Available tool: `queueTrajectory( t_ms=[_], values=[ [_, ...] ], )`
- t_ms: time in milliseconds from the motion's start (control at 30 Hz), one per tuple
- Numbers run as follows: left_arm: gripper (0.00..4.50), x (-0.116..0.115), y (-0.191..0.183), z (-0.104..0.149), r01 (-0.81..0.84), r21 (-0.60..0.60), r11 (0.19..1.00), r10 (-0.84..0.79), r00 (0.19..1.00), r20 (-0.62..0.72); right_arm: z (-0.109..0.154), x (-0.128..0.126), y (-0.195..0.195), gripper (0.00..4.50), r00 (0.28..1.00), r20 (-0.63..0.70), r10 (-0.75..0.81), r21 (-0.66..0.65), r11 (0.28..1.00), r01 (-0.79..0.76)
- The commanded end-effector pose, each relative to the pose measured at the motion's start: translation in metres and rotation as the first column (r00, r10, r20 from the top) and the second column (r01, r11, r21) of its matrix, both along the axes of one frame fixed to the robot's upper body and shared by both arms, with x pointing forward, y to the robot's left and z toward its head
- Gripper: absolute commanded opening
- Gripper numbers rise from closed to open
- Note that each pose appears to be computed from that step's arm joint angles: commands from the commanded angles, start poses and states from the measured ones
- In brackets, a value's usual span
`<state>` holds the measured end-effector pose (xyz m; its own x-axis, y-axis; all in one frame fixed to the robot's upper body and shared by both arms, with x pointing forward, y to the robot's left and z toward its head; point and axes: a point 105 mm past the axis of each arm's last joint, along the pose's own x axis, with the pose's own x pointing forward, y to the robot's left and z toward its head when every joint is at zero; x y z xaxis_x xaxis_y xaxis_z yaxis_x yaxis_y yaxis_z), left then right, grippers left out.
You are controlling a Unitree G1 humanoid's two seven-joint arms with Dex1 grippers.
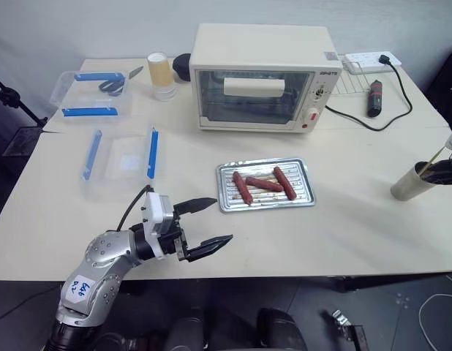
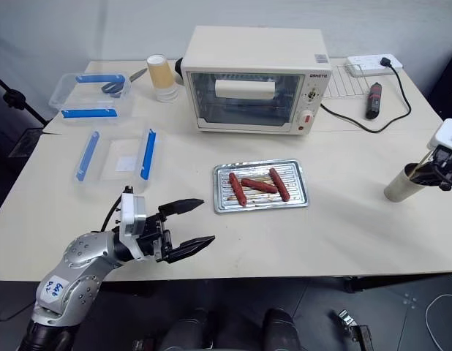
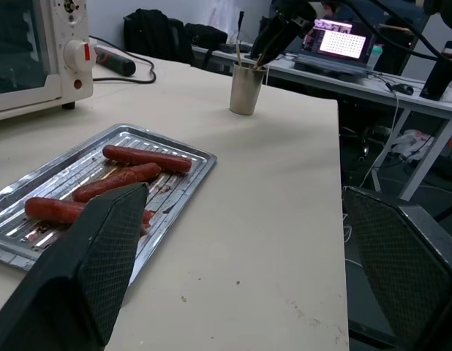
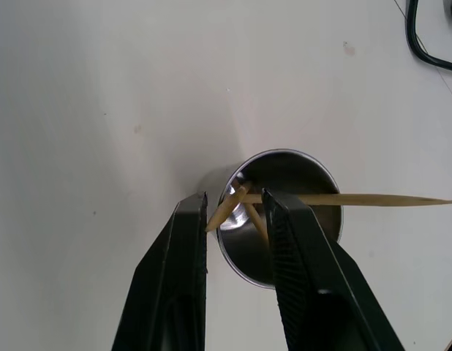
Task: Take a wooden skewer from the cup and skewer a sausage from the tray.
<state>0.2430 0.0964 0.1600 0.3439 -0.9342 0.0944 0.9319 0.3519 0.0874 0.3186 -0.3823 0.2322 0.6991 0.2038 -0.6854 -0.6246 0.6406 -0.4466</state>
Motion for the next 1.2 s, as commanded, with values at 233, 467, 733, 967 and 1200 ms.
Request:
queueTrajectory(
  t_ms=[233, 467, 733, 967, 1200],
  values=[
    [4.50, -0.002, -0.001, 0.006, 0.019, 0.004, 1.000, -0.019, 0.999, 0.032, 0.014, -0.007, -0.005, 0.01, 1.000, 0.025, -0.012, 0.016, 1.000, 0.012],
    [4.50, -0.001, -0.001, 0.005, 0.018, 0.005, 1.000, -0.018, 0.999, 0.034, 0.028, -0.009, -0.005, 0.01, 0.999, 0.051, -0.011, 0.022, 1.000, 0.010],
    [4.50, 0.004, 0.001, 0.004, 0.011, 0.003, 1.000, -0.012, 0.999, 0.048, 0.090, -0.032, 0.002, 0.01, 0.989, 0.129, 0.069, 0.044, 0.996, -0.076],
    [4.50, 0.008, 0.009, 0.010, 0.040, -0.006, 0.999, -0.040, 0.998, 0.046, 0.147, -0.040, 0.048, 0.01, 0.945, 0.276, 0.176, 0.240, 0.939, -0.245],
    [4.50, 0.020, -0.002, 0.037, 0.053, -0.132, 0.990, -0.040, 0.994, 0.104, 0.112, -0.045, 0.136, 0.01, 0.855, 0.179, 0.487, 0.637, 0.605, -0.478]
  ],
)
